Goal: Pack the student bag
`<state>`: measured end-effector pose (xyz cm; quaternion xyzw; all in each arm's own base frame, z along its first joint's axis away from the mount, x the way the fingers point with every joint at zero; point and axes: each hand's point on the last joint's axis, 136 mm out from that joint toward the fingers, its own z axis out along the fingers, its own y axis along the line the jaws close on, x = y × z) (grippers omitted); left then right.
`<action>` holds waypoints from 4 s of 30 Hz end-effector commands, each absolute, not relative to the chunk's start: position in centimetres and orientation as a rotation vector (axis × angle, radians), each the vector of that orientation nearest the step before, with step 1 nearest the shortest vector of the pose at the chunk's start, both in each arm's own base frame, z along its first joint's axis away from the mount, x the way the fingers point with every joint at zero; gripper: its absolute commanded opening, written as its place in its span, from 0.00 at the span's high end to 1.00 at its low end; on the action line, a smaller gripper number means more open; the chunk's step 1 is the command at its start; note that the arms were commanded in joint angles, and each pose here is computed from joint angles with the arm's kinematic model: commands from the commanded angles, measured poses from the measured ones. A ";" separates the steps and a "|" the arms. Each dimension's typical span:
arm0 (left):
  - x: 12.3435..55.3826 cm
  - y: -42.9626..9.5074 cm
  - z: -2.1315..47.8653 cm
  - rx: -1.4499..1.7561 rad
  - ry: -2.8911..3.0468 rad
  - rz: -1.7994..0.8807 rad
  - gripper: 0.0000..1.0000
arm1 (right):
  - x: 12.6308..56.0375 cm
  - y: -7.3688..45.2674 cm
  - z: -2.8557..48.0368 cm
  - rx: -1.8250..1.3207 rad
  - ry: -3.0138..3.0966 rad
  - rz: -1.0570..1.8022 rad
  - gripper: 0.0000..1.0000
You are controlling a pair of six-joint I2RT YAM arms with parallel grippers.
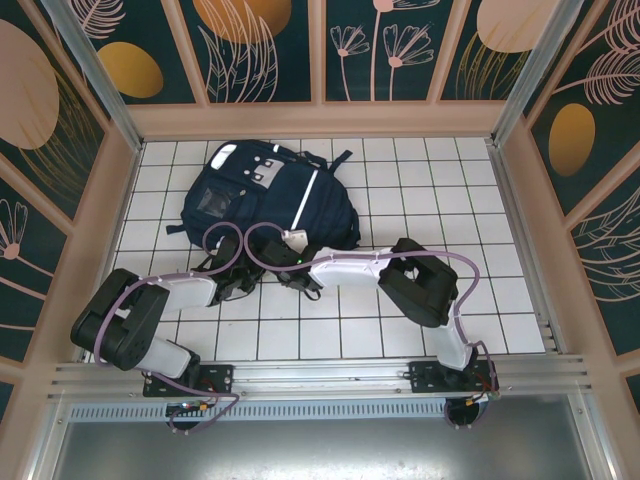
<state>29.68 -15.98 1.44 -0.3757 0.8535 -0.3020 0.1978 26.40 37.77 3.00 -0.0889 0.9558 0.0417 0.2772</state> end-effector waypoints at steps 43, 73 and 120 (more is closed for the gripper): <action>29.3 -14.5 0.6 -1.069 2.405 -0.729 1.00 | 25.4 34.7 0.7 -0.122 2.638 0.052 0.68; 29.0 -1.9 3.7 -1.118 2.302 -0.263 1.00 | 27.1 27.6 4.5 -0.054 2.564 -0.029 1.00; 25.6 -12.4 8.1 -1.344 2.170 -1.119 0.48 | 23.5 45.9 7.6 -0.615 2.425 0.593 1.00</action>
